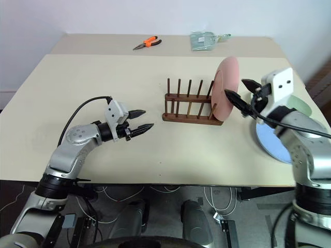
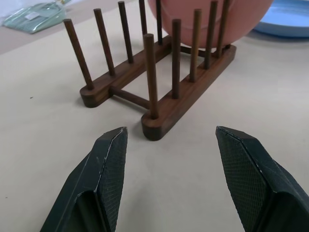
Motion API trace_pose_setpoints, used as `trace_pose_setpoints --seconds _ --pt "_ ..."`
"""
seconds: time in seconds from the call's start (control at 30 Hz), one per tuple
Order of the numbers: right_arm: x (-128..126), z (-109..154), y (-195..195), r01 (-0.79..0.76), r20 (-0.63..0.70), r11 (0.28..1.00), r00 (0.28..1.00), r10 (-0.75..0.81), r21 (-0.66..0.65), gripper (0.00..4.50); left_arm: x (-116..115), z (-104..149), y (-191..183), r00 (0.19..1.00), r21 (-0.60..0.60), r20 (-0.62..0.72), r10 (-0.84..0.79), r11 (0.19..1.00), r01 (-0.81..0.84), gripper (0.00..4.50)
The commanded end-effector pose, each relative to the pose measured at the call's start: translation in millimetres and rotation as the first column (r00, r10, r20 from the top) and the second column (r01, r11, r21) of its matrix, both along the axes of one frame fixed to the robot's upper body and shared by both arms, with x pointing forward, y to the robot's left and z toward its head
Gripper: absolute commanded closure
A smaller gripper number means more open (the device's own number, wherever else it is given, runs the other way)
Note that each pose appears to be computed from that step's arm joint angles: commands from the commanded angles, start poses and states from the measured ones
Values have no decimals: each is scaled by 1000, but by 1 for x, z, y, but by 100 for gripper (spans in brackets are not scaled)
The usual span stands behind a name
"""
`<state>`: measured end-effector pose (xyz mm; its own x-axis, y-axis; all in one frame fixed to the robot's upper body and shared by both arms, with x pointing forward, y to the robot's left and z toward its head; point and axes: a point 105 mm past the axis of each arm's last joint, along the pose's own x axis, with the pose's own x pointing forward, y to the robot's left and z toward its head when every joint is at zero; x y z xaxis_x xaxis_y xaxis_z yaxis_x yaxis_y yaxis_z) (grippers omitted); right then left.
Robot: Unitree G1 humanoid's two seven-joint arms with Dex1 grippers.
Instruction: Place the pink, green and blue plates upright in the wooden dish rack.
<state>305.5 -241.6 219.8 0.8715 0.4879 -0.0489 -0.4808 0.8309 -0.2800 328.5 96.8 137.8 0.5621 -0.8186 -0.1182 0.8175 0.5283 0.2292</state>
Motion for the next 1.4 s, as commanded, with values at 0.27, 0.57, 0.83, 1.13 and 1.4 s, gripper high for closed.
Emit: trace_pose_setpoints --seconds 0.27,0.57,0.83,1.13,1.4 --pt "6 -43 -106 257 77 645 953 -294 -720 144 1 4 -9 999 -2 30 -43 999 43 151" --pt "40 -78 -139 300 197 380 937 -288 -875 225 -3 5 -11 998 -4 33 -49 999 50 151" --pt "46 -49 -132 396 327 363 915 -237 -843 443 -7 2 -7 999 -2 26 -31 1000 31 151" --pt "6 134 -54 379 631 901 651 -422 211 443 23 9 18 981 -24 124 149 989 -147 151" --pt "-45 128 76 -410 432 757 882 187 509 443 30 4 26 977 -40 126 172 985 -169 151"
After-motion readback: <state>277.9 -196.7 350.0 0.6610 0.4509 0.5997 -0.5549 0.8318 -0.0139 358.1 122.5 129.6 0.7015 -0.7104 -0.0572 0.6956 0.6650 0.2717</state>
